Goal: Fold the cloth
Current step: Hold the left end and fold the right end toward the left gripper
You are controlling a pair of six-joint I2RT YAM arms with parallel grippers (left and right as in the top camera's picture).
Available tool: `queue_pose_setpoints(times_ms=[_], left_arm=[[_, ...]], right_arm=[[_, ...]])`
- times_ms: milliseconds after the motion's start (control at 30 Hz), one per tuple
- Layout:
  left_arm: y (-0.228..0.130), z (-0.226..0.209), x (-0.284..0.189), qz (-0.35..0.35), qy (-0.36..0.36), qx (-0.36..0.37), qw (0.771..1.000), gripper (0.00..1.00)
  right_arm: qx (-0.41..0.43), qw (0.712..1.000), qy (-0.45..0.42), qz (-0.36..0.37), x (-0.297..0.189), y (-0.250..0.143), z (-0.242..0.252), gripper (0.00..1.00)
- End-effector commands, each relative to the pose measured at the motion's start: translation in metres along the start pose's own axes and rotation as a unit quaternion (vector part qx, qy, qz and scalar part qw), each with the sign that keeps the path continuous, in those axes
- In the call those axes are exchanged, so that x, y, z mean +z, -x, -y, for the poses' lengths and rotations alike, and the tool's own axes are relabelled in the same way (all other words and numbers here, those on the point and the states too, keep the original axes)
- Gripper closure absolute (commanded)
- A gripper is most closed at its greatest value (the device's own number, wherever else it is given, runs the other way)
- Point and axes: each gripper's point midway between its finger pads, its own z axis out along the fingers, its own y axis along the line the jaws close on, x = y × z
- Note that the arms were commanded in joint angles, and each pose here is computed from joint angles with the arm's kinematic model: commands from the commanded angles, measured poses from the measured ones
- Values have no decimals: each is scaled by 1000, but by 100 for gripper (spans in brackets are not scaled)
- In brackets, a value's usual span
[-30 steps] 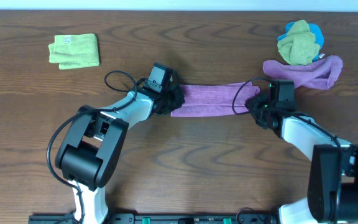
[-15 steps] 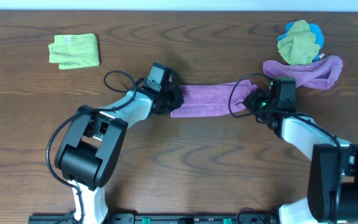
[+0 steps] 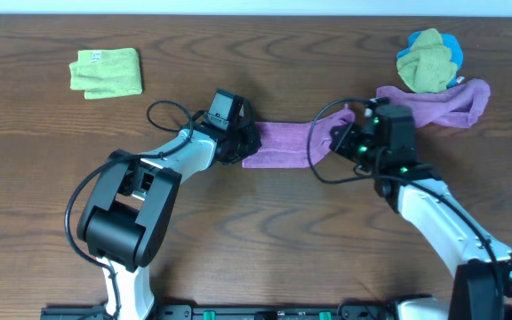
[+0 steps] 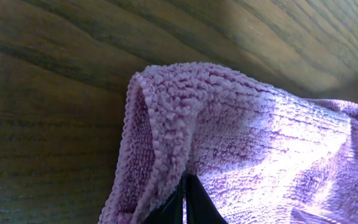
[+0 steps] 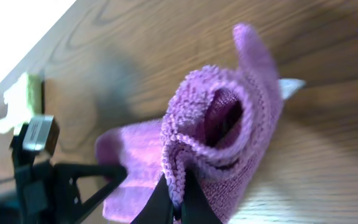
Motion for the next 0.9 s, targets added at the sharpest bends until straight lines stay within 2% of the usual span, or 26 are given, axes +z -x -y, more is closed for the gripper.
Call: queue_pose_setpoints(times_ms=[0, 200, 500, 867], left_arm=[[5, -14, 4, 6, 21, -1, 1000, 95], [5, -14, 4, 6, 21, 0, 1000, 94], [5, -14, 4, 5, 21, 4, 1000, 94], [6, -15, 3, 2, 18, 10, 1000, 94]], right_arm=[[-32, 999, 24, -20, 3, -18, -21, 99], [-62, 996, 55, -22, 7, -34, -52, 99], [-73, 994, 79, -15, 12, -40, -72, 99], [-81, 992, 82, -53, 43, -38, -93, 99]])
